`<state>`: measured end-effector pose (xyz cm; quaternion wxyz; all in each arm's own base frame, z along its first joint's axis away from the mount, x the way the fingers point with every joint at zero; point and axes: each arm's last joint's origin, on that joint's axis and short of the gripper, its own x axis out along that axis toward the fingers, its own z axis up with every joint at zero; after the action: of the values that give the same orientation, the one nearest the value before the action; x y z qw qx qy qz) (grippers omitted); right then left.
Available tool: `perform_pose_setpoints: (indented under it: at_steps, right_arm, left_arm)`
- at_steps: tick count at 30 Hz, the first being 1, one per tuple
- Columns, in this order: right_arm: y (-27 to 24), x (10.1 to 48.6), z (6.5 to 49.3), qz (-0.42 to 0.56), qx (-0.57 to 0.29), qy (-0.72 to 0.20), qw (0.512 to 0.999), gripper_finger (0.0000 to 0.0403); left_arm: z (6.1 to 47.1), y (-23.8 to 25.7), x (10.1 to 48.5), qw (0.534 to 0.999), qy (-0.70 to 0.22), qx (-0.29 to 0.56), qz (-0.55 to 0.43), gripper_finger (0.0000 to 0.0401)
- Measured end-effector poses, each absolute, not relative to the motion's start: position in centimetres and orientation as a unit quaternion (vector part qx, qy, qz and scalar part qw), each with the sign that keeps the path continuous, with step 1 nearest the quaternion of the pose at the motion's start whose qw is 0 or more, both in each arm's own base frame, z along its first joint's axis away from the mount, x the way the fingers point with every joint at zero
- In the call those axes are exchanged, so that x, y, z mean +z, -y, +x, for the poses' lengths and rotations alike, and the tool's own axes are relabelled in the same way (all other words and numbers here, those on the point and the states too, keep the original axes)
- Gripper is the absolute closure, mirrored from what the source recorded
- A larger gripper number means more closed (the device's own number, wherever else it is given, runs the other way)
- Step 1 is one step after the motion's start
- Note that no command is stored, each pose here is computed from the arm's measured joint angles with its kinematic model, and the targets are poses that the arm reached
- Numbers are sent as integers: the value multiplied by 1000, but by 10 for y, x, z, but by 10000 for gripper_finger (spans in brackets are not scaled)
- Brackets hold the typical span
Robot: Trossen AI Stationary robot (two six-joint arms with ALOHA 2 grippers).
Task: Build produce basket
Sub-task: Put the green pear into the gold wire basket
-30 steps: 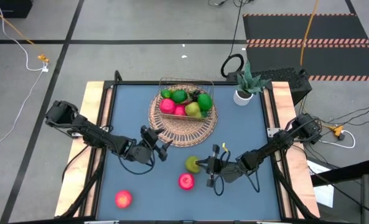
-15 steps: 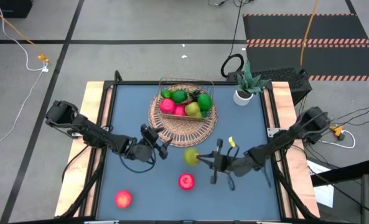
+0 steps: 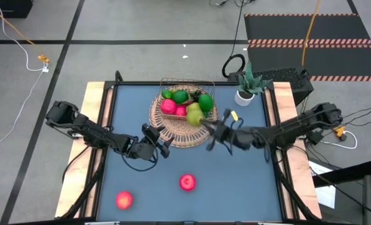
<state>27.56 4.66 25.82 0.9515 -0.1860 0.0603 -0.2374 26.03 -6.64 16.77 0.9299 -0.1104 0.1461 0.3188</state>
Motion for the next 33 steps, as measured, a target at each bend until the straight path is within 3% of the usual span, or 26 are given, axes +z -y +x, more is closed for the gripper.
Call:
perform_pose_setpoints:
  at_steps: [6, 13, 22, 33]
  right_arm:
    - [-8, 253, 280, -216, -292, -103, 926, 395]
    - [29, 254, 282, -184, -293, -86, 934, 395]
    - [74, 270, 287, -107, -233, 53, 965, 394]
    - [118, 248, 359, -111, -227, 5, 967, 394]
  left_arm:
    - [260, 67, 168, 931, -148, 316, -108, 64]
    - [260, 68, 167, 935, -160, 302, -98, 64]
    - [262, 63, 167, 934, -161, 304, -101, 64]
    - [264, 56, 166, 933, -172, 298, -109, 64]
